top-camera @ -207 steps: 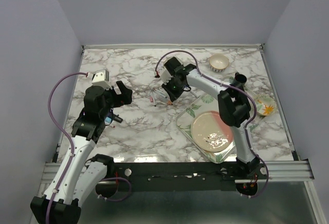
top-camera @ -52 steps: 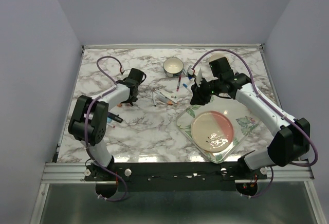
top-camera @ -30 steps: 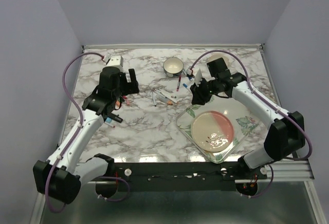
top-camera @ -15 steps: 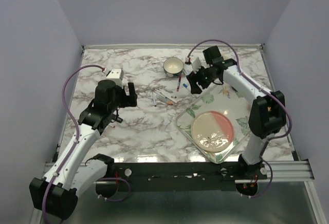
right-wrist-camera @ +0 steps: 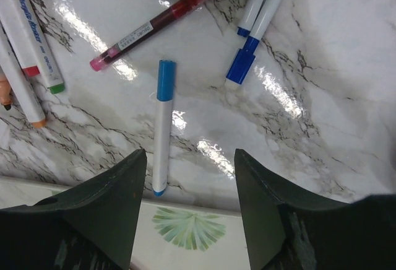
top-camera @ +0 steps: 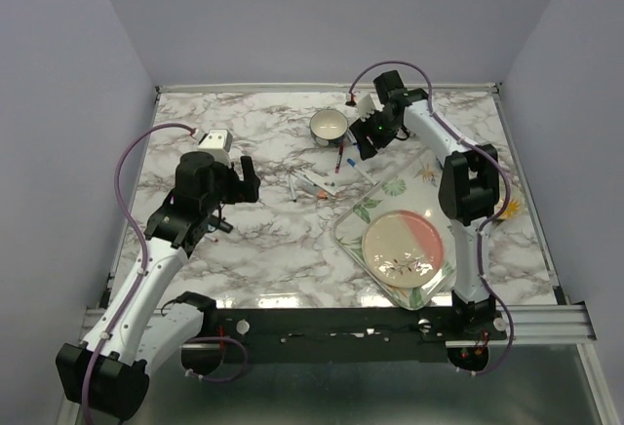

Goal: Open the pen caps
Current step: Grab a pen on the table with the right arm

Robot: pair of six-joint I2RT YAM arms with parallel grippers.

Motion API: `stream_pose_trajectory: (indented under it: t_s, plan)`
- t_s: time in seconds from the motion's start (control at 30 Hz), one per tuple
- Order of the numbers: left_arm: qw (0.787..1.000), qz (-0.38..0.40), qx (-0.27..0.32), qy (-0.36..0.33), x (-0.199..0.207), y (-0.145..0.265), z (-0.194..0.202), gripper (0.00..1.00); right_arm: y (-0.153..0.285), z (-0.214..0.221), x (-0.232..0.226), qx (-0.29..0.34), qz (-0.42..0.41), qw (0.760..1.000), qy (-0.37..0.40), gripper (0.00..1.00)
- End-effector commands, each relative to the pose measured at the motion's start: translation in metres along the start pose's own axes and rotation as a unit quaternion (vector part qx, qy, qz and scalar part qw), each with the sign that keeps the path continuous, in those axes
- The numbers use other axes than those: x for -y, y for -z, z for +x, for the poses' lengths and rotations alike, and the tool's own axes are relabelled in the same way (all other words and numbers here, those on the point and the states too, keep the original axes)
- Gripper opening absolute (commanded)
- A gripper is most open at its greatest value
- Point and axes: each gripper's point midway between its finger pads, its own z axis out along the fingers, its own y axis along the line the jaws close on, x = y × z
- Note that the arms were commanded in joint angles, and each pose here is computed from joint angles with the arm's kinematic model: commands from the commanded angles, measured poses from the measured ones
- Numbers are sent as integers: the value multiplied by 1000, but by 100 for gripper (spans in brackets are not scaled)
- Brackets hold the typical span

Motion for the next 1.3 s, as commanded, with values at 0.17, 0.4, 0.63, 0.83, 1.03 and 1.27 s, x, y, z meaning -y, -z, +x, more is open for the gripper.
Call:
stream_pose_trajectory:
  t_s: [0.17, 0.4, 0.63, 0.83, 1.03, 1.27]
  plan:
    - [999, 30, 13, 12, 5, 2, -6, 99, -32, 36, -18, -60, -52, 996, -31, 62]
    - [999, 29, 10, 15, 4, 1, -4, 99, -44, 46, -27, -72, -73, 994, -40, 55]
    - [999, 29, 10, 17, 3, 0, -4, 99, -56, 62, -31, -93, -70, 992, -45, 46]
    - [999, 28, 10, 18, 2, 0, -4, 99, -64, 71, -35, -120, -34, 992, -21, 35]
    - [999, 29, 11, 19, 2, 0, -4, 99, -70, 82, -37, -148, -1, 989, -1, 21]
    - [999, 35, 16, 20, 4, 1, -6, 99, -69, 81, -35, -148, 12, 989, 7, 2]
